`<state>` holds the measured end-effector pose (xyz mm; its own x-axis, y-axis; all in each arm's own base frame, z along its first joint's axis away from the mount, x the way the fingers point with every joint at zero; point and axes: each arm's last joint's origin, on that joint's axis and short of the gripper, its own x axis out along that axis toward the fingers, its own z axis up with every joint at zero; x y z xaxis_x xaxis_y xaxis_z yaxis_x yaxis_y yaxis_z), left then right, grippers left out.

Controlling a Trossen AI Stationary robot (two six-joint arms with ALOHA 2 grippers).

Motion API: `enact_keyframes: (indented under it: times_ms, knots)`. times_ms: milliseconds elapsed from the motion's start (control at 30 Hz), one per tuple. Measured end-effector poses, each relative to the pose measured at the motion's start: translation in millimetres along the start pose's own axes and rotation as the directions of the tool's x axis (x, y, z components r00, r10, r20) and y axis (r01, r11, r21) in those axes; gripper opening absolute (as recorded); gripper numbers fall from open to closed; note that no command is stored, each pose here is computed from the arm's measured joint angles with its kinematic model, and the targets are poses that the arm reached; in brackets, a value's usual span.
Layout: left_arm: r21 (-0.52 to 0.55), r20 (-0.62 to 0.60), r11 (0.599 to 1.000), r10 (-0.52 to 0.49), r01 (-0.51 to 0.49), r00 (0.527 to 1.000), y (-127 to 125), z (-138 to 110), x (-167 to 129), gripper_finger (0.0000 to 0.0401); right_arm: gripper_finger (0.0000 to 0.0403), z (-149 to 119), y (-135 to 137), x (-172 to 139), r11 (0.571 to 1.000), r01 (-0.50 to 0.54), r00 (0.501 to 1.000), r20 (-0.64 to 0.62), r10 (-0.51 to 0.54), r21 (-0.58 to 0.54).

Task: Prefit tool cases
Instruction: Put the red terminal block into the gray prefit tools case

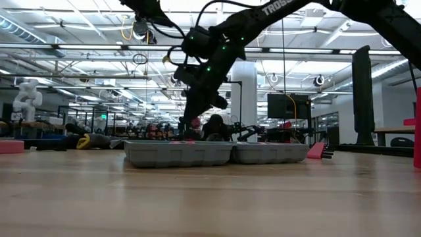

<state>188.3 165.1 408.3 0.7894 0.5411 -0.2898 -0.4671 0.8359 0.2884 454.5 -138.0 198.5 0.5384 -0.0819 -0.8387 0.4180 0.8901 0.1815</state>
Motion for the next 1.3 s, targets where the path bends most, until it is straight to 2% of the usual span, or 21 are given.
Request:
enact_keyframes:
  times_ms: [100,233,433,533,633,733,867,1300]
  knots:
    - [0.001,-0.024,1.0,-0.013,0.013,1.0,-0.9,-2.4,-0.1,0.0,0.0004,-2.3,4.7,5.7,0.997,0.021,1.0,0.0,-0.021,-0.078]
    - [0.029,-0.081,0.995,-0.089,0.092,0.993,-5.0,-9.1,-0.7,0.0,0.0033,-6.8,13.2,10.3,0.978,0.012,1.0,-0.018,-0.016,-0.209]
    - [0.02,-0.122,0.992,-0.122,0.126,0.985,-7.3,-13.6,-1.4,0.0,0.0113,-8.8,22.9,10.7,0.923,-0.001,1.0,-0.018,-0.007,-0.384]
    - [0.028,-0.107,0.992,-0.121,0.125,0.987,-6.9,-12.3,-1.2,0.0,0.0161,-9.6,21.4,12.3,0.892,0.066,0.997,-0.008,-0.078,-0.448]
    - [0.031,-0.104,0.992,-0.121,0.124,0.987,-6.7,-11.9,-1.1,0.0,0.0212,-11.1,20.3,16.8,0.885,0.092,0.994,-0.008,-0.108,-0.456]
    - [0.031,-0.104,0.992,-0.121,0.125,0.987,-6.8,-12.0,-1.1,0.0,0.0256,-12.5,16.5,25.4,0.902,0.095,0.994,-0.014,-0.111,-0.421]
    - [0.032,-0.103,0.992,-0.121,0.125,0.987,-6.7,-11.9,-1.1,0.0,0.0293,-18.1,10.5,40.9,0.912,0.09,0.992,-0.046,-0.118,-0.401]
    - [0.032,-0.105,0.992,-0.122,0.126,0.987,-6.9,-12.1,-0.9,0.0,0.0304,-21.6,5.2,61.4,0.897,0.095,0.992,-0.038,-0.123,-0.432]
